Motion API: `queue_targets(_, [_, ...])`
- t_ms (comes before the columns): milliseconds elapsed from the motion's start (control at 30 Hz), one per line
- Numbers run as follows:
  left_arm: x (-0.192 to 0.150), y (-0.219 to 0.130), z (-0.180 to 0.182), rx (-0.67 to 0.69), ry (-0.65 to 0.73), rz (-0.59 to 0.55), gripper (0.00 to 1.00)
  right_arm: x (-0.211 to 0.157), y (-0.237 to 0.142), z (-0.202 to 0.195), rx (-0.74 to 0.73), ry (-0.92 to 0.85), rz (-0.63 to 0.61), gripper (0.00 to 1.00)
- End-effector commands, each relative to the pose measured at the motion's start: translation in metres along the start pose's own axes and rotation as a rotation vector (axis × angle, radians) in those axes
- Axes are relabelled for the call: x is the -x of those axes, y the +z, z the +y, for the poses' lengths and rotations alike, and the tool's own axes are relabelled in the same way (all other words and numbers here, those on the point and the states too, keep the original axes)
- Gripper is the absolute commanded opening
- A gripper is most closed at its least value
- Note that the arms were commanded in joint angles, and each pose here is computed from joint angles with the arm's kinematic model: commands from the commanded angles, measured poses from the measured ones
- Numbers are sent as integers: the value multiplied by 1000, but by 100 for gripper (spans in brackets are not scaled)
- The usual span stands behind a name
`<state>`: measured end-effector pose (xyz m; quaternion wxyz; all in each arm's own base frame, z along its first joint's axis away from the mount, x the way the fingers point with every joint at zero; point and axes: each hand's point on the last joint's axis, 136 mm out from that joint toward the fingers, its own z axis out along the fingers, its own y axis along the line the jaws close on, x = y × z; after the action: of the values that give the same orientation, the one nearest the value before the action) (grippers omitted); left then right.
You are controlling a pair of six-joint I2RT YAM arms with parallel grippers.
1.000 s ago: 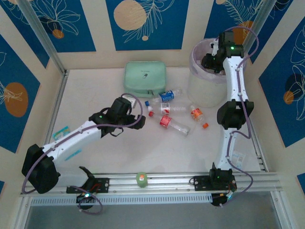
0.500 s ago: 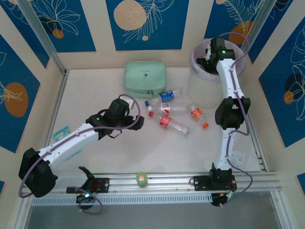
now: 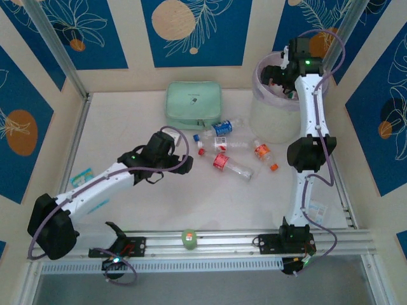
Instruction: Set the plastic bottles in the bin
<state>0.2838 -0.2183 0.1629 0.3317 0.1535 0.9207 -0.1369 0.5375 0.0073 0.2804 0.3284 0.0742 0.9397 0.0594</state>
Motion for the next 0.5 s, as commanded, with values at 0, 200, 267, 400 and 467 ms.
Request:
queue_targets(0, [11,-4,-4,-11,-17,-2,100,19,-67,0,3,-14,-118,99])
queue_targets(200, [21,5,-13,-40,-196,-33,100,30,-133,3,28,-16,-246,99])
queue_targets(267, [24,12,-18,-73,-335,-61,100,28,-151,8,50,-15,-281,99])
queue_targets(400, [21,32,-23,-102,-620,-104,100,10,-171,23,147,4,-301,99])
queue_targets(467, [19,46,-27,-101,-733,-109,100,-8,-177,33,191,12,-298,99])
